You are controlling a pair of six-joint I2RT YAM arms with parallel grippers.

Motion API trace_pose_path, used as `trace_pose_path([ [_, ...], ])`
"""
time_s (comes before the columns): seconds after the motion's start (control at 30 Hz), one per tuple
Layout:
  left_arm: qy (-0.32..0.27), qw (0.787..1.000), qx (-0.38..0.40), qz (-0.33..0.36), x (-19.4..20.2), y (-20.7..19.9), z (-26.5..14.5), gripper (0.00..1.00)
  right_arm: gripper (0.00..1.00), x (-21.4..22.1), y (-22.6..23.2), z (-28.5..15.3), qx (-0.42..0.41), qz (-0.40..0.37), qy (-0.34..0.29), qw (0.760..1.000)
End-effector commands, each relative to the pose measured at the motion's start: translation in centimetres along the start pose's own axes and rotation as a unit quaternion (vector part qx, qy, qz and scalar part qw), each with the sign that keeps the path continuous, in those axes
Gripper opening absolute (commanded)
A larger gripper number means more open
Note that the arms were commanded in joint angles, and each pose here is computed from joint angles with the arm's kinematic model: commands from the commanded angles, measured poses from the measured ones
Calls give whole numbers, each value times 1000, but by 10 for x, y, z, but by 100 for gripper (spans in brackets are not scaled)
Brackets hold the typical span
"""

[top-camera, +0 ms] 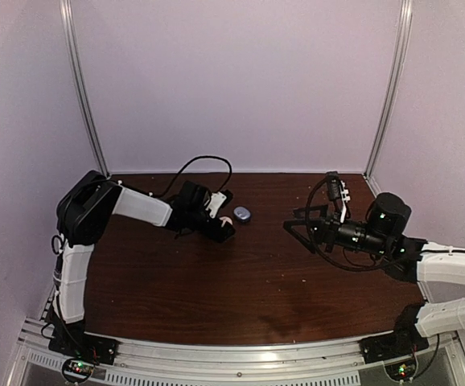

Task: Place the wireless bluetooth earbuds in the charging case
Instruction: Place the charging case with the earbuds at the corner of the board, then reset both arms

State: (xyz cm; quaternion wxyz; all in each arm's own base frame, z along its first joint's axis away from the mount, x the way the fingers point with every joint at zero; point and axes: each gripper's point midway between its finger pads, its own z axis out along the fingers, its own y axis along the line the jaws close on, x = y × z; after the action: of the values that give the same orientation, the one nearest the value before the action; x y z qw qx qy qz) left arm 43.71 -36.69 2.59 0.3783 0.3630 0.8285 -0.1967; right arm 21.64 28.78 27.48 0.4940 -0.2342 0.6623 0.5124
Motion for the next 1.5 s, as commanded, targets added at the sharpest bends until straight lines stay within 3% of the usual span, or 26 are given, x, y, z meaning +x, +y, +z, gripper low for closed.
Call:
trace_pose_path([
  [0.0,-20,1000,-11,6,-35,2,-37,97,100,-15,-6,4,10,-14,-11,1000],
  [0.33,-104,994,-31,-33,-123,1,-137,98,100,-58,-59,1,79,-2,-28,996],
  [0.5,-139,980,-26,-141,-134,36,-187,98,100,-75,-101,-18,132,26,-47,990],
  [0.63,-165,962,-30,-214,-116,61,-218,98,100,-69,-135,-40,174,54,-52,982],
  [0.77,-143,954,-77,-251,-74,72,-224,98,100,-40,-160,-57,199,85,-43,975],
  [0.93,-123,952,-90,-266,-31,67,-222,98,100,-1,-171,-68,217,104,-29,970],
  [1.17,-112,950,-80,-281,7,57,-213,98,100,47,-201,-90,301,138,2,944],
  [1.47,-128,943,-92,-292,21,56,-219,98,100,55,-201,-102,324,121,5,938],
])
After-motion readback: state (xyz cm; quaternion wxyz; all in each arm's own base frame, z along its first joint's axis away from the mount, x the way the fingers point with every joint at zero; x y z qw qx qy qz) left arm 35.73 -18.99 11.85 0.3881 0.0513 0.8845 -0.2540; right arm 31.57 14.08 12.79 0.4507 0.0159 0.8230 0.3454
